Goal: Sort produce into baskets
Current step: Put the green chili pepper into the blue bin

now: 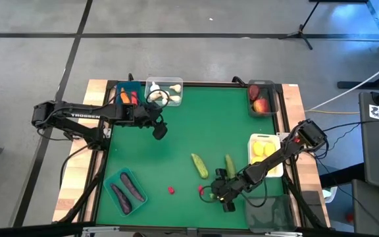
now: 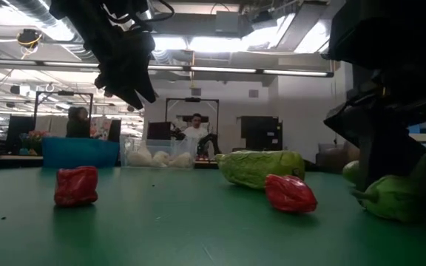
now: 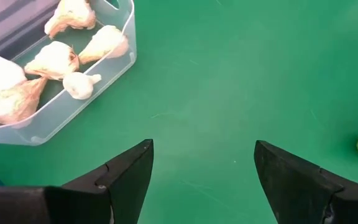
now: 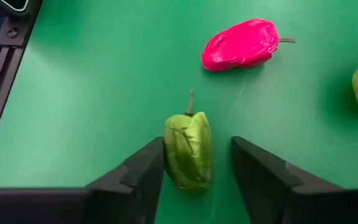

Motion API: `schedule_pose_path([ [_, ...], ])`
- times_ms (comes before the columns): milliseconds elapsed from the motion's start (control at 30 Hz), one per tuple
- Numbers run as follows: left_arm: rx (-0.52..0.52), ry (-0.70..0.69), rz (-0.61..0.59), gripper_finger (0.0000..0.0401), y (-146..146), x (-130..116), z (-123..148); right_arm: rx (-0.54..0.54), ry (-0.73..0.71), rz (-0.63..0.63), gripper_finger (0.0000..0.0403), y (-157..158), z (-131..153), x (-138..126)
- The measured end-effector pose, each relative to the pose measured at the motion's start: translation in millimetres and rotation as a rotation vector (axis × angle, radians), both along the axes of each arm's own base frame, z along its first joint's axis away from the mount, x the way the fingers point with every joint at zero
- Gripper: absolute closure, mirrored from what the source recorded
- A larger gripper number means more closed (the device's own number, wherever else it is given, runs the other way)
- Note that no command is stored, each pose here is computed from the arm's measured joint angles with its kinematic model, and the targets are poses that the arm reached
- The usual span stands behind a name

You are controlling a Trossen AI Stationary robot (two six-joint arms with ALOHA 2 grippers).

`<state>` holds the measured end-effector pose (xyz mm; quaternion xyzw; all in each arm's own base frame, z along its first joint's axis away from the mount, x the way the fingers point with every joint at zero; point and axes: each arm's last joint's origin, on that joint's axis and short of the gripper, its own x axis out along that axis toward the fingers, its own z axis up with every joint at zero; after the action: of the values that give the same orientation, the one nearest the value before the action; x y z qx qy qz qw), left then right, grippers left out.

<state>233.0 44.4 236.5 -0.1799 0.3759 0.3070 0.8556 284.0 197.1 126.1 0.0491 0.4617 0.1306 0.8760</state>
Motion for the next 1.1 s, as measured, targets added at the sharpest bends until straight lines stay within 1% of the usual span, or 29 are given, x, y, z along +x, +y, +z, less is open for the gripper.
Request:
schedule_pose_path([
  [300,0.04,0.007,-0.011,0.0129,0,1,1,0.018,-0.007,0.014,0.0306,1,0,1],
  [400,0.079,-0.047,-0.059,0.0129,-3,7,5,0.013,-0.022,0.046,0.0325,2,4,0],
  [500,0.124,-0.167,-0.11,0.0129,-8,15,16,0.009,-0.064,0.067,0.0335,-3,16,1],
  [600,0.181,-0.304,-0.175,0.0129,-17,21,31,-0.009,-0.114,0.073,0.0335,-13,30,5],
  [733,0.271,-0.475,-0.299,0.0129,-32,26,52,-0.076,-0.222,0.078,0.0327,-39,56,13],
  [800,0.302,-0.529,-0.366,0.0129,-39,25,60,-0.113,-0.277,0.073,0.0325,-55,70,17],
  [867,0.324,-0.583,-0.435,0.0129,-45,23,67,-0.151,-0.343,0.065,0.0325,-72,84,20],
  [967,0.383,-0.751,-0.525,0.0129,-52,13,74,-0.213,-0.44,0.048,0.0325,-99,104,25],
  [1033,0.43,-0.88,-0.543,0.0129,-52,2,74,-0.25,-0.518,0.021,0.0325,-117,116,29],
  [1100,0.467,-0.944,-0.522,0.0129,-48,-9,64,-0.272,-0.61,-0.016,0.0325,-134,128,33],
])
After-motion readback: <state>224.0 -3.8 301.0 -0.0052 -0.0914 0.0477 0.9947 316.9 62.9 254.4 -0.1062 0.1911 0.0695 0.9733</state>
